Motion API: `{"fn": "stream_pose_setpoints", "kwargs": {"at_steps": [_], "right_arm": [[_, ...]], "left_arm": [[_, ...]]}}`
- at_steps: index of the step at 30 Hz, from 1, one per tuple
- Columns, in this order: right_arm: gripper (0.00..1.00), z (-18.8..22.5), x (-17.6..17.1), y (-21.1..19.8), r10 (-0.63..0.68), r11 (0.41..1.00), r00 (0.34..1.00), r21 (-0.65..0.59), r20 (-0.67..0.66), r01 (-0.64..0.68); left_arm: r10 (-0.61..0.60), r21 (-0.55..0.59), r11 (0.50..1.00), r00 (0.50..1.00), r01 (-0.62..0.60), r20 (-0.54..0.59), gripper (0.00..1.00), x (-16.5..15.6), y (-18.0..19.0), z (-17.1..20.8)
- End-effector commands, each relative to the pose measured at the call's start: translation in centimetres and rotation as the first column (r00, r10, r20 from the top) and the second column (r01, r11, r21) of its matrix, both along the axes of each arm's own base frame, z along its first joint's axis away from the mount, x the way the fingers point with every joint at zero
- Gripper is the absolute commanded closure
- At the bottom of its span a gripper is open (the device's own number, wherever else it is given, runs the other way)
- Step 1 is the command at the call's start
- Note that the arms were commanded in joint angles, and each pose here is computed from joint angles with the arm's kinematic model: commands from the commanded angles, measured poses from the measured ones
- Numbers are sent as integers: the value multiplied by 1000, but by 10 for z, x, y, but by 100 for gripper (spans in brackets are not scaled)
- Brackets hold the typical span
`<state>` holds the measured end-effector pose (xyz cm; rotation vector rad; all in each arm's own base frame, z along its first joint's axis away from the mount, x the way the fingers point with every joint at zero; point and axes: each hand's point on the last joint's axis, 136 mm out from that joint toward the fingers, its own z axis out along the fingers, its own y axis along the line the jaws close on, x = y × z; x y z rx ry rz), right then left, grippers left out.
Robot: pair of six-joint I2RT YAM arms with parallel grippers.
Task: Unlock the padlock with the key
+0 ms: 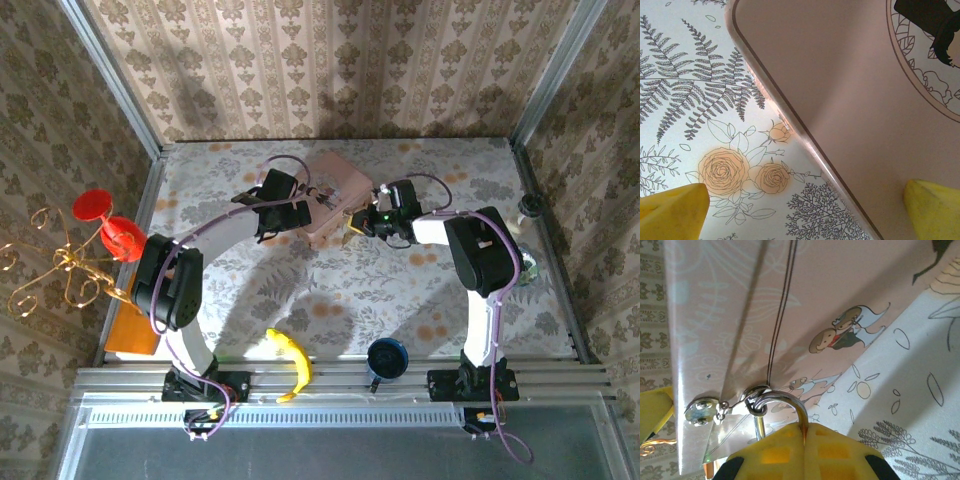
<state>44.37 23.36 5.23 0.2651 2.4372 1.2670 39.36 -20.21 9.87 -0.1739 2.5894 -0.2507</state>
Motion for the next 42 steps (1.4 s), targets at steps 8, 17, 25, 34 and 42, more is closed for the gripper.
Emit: {"fn": "stream_pose_setpoints", "kwargs": {"at_steps": [8,17,25,34,42], "right_arm": [[100,35,15,-3,-100,992,993,76,59,96],[100,33,18,-7,-134,989,989,63,57,130],[100,33,22,-8,-155,986,986,68,57,151],[100,30,20,-16,-202,978,978,56,51,199],[100,30,24,-18,-252,964,967,92,36,248]], "left_arm": [[13,109,994,997,-5,-71,0,-22,27,-19],[14,135,991,996,-2,-85,0,-24,31,-24],[11,134,991,995,3,-103,0,-27,30,-30],[11,133,991,993,5,-117,0,-30,31,-34],[12,127,992,994,3,-111,0,-30,30,-32]]}}
